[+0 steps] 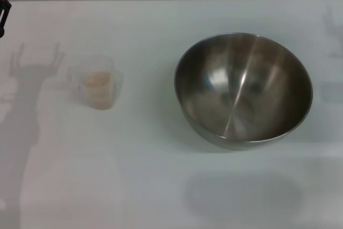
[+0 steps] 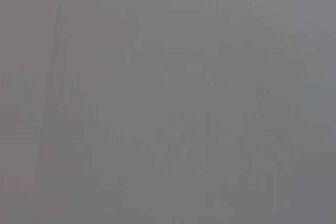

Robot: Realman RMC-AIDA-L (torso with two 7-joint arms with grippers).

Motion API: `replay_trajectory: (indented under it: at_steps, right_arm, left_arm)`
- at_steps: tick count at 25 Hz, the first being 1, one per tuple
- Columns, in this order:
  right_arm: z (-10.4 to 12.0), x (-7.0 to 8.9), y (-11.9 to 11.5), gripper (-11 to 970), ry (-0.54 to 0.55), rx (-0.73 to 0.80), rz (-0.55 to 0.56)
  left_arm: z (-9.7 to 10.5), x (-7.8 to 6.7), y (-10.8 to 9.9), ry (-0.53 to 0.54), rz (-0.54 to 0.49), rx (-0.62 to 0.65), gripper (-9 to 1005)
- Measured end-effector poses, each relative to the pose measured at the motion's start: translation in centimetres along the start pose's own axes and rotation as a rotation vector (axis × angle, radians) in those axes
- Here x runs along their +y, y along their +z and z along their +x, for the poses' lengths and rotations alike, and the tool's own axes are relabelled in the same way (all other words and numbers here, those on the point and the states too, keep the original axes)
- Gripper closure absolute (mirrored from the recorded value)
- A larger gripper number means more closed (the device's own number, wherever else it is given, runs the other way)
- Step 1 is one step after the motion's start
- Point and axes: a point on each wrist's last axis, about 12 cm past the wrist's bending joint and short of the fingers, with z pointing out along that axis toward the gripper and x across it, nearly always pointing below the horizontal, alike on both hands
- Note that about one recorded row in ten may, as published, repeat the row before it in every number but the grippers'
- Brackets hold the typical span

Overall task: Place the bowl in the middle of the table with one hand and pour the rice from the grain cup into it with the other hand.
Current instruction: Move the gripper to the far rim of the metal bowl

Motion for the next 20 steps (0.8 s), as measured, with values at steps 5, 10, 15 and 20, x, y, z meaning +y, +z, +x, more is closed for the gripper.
replay_trajectory:
  at_steps: [5, 10, 15, 20]
  right_arm:
    - [-0.3, 0.3, 0.5, 218, -0.032, 0.001, 0.002]
    - [-0.4, 2.3, 2.5, 217, 0.072, 0.148, -0.086]
    - [-1.3, 4.9, 4.8, 218, 0.198, 0.346, -0.227]
    - [-3.6, 6.6, 6.9, 218, 0.301, 0.613, -0.409]
  left_arm:
    - [0.0, 0.0, 0.0, 0.0, 0.001, -0.001, 139]
    - [0.0, 0.0, -0.1, -0.001, -0.003, 0.002, 140]
    - [0.1, 0.1, -0.3, -0.004, -0.005, 0.005, 140]
    - [0.1, 0.1, -0.4, -0.003, -0.007, 0.006, 141]
